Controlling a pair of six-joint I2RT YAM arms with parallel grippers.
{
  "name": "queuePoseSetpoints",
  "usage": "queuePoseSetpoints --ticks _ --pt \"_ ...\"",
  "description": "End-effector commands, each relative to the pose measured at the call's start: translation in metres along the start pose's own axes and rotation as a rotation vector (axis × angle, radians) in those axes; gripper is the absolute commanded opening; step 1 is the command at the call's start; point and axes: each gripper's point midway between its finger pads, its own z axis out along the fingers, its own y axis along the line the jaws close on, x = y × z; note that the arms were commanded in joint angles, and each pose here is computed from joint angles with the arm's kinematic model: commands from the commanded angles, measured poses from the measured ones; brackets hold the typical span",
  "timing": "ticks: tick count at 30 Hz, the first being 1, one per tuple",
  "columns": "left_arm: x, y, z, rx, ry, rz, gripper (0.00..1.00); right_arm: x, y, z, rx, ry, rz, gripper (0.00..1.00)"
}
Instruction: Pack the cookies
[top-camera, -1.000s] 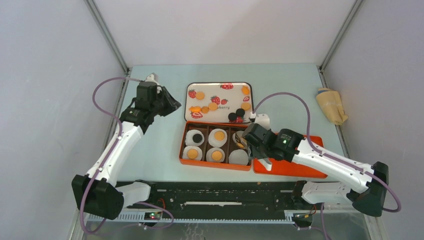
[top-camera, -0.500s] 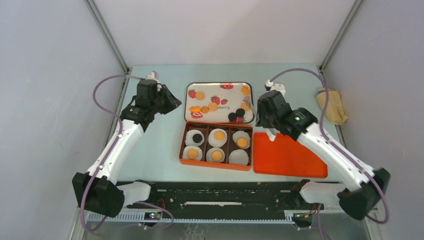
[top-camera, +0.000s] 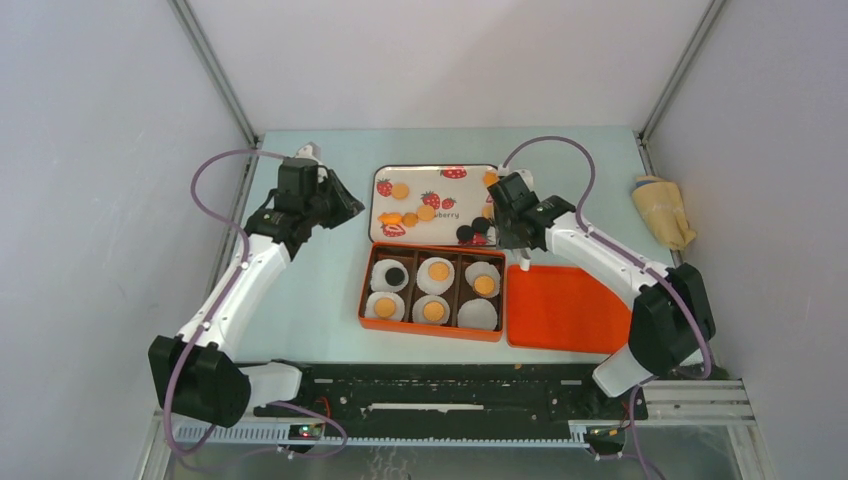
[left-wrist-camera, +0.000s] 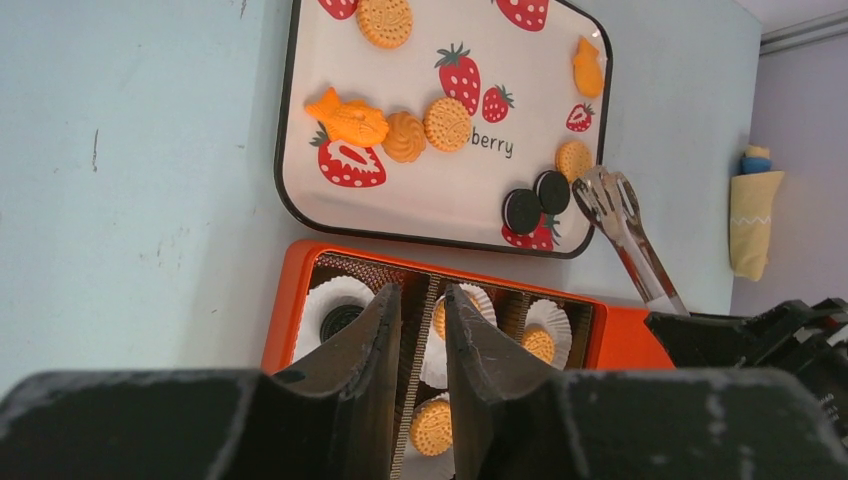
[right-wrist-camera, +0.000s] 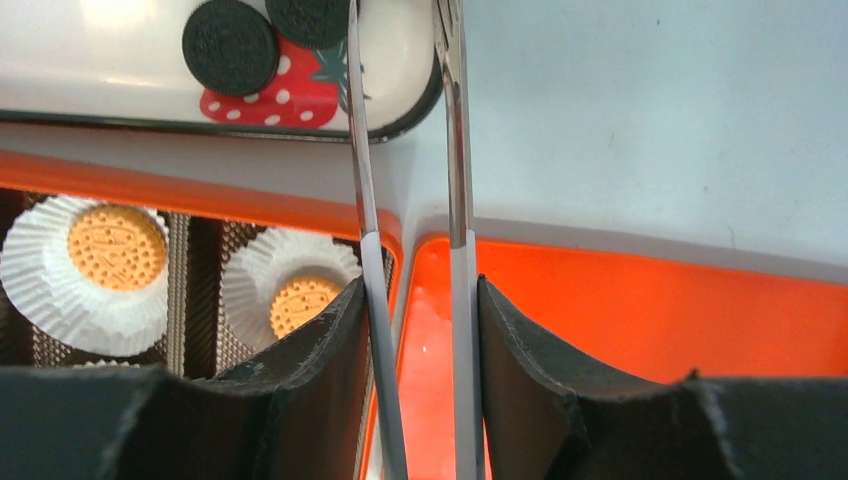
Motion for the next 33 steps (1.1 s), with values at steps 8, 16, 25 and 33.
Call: queuePoseSetpoints --ticks 8,16,25,33 --pt "-0.019 -0.014 -0.005 0.031 -0.049 0.034 0.28 -0.055 0.031 0.040 -0.099 -0.025 0.018 0.49" --pt "-0.016 -0.013 -0.004 0.030 -0.036 0.032 0.27 -0.083 0.043 0.045 -0.091 -0.044 0.000 0.51" --pt "-0.017 -0.016 -0.005 0.039 -0.038 0.030 0.28 -0.080 0.038 0.041 -0.094 -0.028 -0.021 0.57" --pt "-0.013 -0.016 -0.004 0.046 -0.026 0.026 0.27 -0.073 0.044 0.053 -0.048 0.002 -0.072 0.53"
